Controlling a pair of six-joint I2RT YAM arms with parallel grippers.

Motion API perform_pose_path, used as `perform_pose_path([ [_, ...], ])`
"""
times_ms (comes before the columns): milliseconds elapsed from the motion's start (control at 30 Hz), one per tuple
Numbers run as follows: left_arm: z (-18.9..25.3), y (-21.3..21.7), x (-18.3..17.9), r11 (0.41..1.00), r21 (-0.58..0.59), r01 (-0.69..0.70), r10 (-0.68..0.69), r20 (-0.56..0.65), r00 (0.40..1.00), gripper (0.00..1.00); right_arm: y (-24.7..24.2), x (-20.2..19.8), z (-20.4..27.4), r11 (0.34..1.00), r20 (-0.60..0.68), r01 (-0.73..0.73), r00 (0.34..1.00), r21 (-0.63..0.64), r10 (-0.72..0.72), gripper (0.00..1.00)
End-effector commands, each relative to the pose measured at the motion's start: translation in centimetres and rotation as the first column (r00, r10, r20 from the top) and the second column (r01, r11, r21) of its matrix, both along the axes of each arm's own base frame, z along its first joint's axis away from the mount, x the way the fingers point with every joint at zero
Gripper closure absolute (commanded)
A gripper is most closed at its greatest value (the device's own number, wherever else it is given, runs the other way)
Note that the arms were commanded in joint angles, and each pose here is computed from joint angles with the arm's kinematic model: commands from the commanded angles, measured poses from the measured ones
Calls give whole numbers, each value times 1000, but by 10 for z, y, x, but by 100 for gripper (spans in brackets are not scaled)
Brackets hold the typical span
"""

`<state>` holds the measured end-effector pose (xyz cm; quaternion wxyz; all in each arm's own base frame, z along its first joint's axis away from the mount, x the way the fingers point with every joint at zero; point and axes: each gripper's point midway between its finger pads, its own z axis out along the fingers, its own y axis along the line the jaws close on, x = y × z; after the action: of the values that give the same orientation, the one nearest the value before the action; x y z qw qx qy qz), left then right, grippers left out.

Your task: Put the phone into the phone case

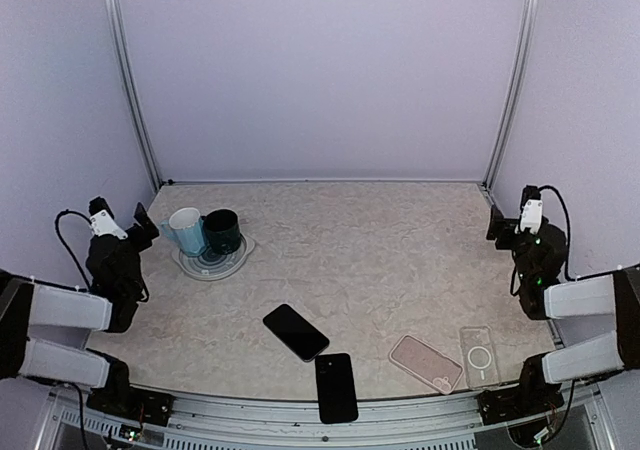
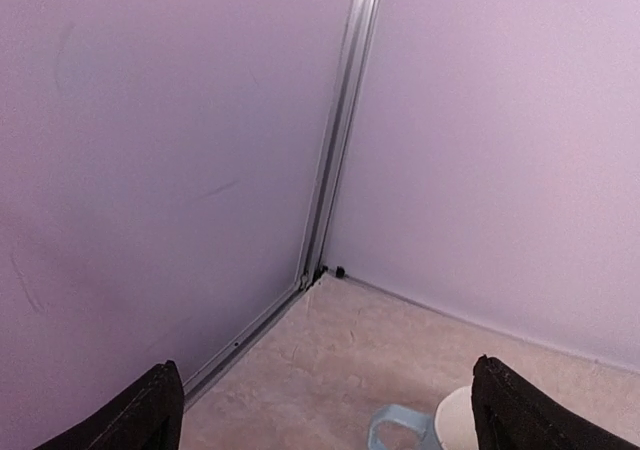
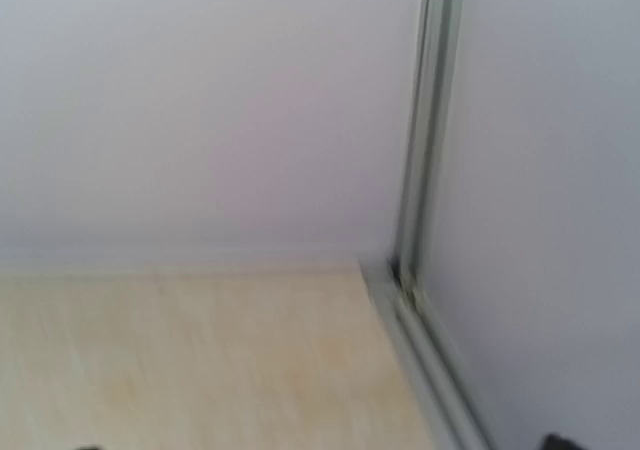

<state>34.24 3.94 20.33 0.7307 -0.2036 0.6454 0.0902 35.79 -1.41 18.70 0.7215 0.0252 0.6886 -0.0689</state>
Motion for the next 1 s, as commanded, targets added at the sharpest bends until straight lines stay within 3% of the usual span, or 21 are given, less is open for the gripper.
perform_pose_path([
  [0, 27, 15, -39, 980, -121, -156, 168, 93, 981, 1, 22, 23, 58, 988, -73, -106, 991, 110, 114, 15],
  [100, 48, 5, -56, 973, -135, -189, 206, 122, 971, 1, 45, 31, 66, 959, -205, -166, 955, 230, 214, 31],
  [233, 81, -31, -58, 989, -137, -52, 72, 151, 986, 1, 115, 23, 40, 933, -450, -261, 822, 249, 350, 43],
  [300, 92, -51, -50, 988, -154, 24, -8, 109, 994, 1, 156, 5, 17, 907, -571, -336, 705, 253, 420, 45],
  [433, 102, -108, -38, 969, -137, 204, -205, 8, 979, 1, 224, -59, -20, 803, -722, -482, 408, 350, 559, 50],
  [533, 114, -145, -47, 944, -93, 316, -316, 5, 949, 1, 246, -108, -37, 776, -795, -513, 262, 366, 547, 47],
  [700, 134, -191, -59, 866, -71, 496, -494, 35, 869, 1, 235, -154, -71, 866, -882, -350, 178, 358, 436, 42],
  [800, 132, -222, -59, 796, -54, 602, -602, 21, 798, 1, 237, -173, -93, 868, -907, -362, 120, 339, 404, 40],
  [967, 122, -260, -55, 731, -20, 682, -682, -52, 729, 1, 216, -198, -149, 915, -976, -342, -52, 216, 211, 39],
])
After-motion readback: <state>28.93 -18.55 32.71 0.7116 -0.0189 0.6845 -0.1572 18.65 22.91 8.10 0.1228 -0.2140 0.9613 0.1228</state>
